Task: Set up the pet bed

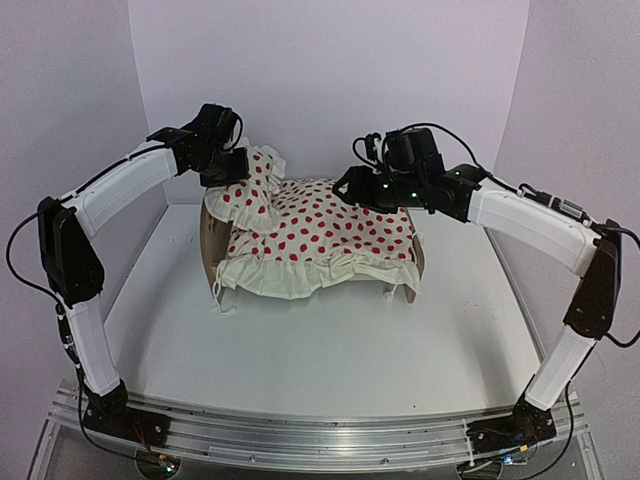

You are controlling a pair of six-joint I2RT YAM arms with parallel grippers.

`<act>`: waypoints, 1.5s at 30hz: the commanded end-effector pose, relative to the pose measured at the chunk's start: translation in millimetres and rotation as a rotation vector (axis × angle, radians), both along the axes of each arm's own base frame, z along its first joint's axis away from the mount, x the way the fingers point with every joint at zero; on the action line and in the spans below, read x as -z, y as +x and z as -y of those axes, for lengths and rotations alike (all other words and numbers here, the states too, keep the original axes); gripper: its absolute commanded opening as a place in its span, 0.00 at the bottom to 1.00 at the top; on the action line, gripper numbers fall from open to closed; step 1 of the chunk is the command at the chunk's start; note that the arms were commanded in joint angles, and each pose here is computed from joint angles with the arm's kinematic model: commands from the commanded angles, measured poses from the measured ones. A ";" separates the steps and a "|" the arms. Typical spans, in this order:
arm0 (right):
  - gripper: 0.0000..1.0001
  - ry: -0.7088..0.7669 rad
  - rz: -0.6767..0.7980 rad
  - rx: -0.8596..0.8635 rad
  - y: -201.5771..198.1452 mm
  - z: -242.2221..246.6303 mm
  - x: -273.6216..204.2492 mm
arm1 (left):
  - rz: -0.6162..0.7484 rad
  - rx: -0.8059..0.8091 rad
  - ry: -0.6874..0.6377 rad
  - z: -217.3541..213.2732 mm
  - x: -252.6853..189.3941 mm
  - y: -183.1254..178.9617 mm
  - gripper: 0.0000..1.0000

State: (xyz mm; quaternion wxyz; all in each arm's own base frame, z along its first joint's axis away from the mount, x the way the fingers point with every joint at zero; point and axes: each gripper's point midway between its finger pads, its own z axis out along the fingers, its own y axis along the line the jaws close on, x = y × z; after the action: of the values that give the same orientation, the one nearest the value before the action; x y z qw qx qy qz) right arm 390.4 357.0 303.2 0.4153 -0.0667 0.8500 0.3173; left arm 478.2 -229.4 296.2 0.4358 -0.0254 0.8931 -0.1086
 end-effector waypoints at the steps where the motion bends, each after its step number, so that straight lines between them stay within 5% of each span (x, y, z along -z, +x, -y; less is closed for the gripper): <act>1: 0.52 0.028 0.038 0.008 -6.4 7.8 -22.7 | -0.044 -0.044 -0.002 -6.0 17.8 0.3 0.00; 9: 0.53 0.025 0.042 -0.002 -11.7 10.6 -23.8 | 0.044 -0.117 0.044 -16.1 2.9 27.0 0.04; 14: 0.53 0.021 0.037 0.000 -13.8 13.2 -21.0 | 0.008 -0.120 0.055 -20.6 14.0 18.9 0.47; 18: 0.53 0.016 0.034 0.000 -14.0 13.8 -18.2 | 0.028 -0.113 0.057 -25.2 1.2 11.3 0.57; 25: 0.57 -0.077 0.042 0.067 -7.2 33.8 -4.4 | 0.162 -0.040 0.052 -25.0 -54.2 -0.5 0.50; 30: 0.58 -0.130 0.002 0.116 -1.3 58.3 10.4 | 0.351 0.199 0.138 19.2 -75.8 -29.6 0.28; 34: 0.59 -0.132 -0.006 0.113 -3.2 61.6 13.5 | 0.320 0.253 0.190 27.3 -36.5 -27.9 0.15; 45: 0.59 -0.136 -0.040 0.135 -15.9 74.4 26.8 | 0.123 0.127 0.356 -11.8 61.7 6.9 0.15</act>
State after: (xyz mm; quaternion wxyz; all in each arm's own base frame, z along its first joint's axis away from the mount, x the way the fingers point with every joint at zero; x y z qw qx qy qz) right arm 382.5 291.2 257.7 0.3947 -0.0423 0.8901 0.2240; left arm 474.8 -244.6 246.4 0.4821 0.1362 0.8653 -0.0165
